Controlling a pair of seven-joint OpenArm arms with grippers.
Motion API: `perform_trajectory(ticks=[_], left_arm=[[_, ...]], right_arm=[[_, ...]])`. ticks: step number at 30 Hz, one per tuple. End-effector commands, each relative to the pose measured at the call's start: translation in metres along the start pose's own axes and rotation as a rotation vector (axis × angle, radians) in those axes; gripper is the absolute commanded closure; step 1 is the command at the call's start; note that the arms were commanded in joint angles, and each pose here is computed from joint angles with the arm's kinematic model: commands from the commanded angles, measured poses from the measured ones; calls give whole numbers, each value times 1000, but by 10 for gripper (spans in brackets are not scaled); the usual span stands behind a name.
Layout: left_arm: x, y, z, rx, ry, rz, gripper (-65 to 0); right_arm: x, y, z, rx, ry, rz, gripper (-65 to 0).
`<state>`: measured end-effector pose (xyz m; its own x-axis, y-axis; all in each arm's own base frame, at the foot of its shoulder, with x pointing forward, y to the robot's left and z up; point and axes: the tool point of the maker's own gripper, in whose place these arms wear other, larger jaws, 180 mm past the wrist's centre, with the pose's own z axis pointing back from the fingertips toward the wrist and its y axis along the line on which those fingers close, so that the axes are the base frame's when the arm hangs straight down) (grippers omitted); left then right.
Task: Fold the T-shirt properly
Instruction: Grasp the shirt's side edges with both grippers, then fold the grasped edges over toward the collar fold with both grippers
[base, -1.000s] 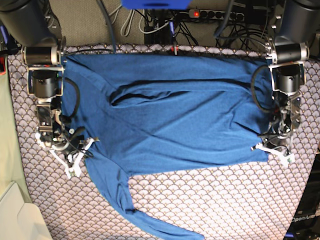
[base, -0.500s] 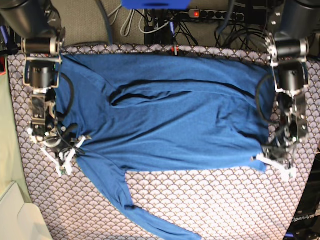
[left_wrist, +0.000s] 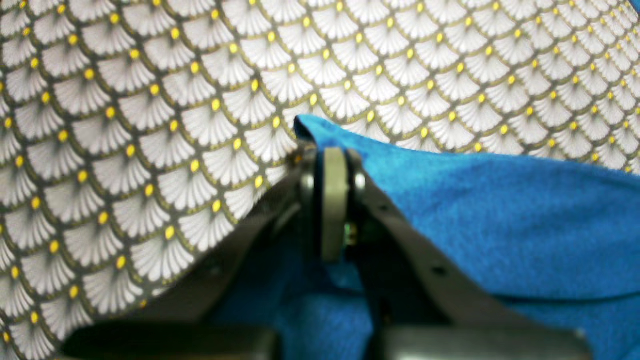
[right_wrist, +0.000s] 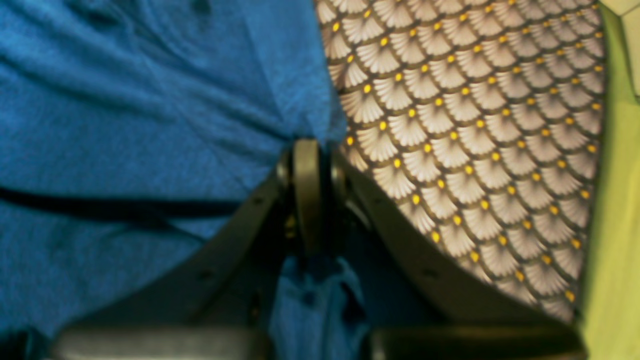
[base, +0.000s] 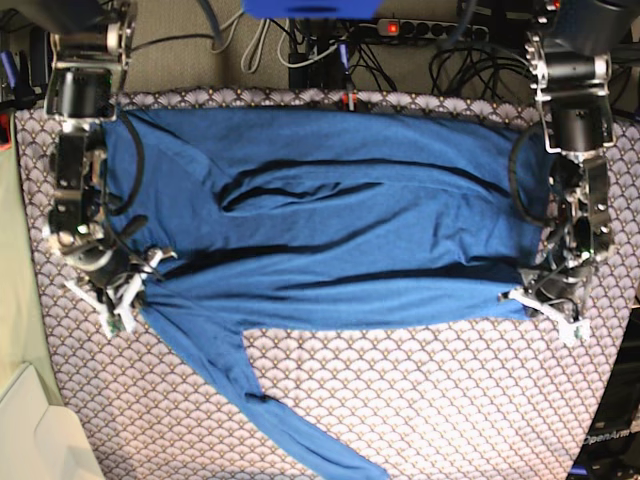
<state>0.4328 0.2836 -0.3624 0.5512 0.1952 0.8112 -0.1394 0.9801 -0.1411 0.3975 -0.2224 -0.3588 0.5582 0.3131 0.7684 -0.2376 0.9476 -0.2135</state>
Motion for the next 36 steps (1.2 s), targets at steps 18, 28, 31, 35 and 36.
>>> perform_trajectory(ticks=[18,28,31,35,36], left_arm=[[3,24,49,46,-65,86,-3],[-13,22,69,46,13,31,-3],[-12,21,75,47,15,19,-3],[-6,38,84,85,13,55,-3],[-5,40,85,89,16,58,-3]], right_arm=[[-27,22,69,52,-16,148,0],[-45,31,92,59,5,179,0],[-45,22,94,44,4,182,0],[-48,7,100,34,15,195,0],[-48,5,101,29,16,192,0]])
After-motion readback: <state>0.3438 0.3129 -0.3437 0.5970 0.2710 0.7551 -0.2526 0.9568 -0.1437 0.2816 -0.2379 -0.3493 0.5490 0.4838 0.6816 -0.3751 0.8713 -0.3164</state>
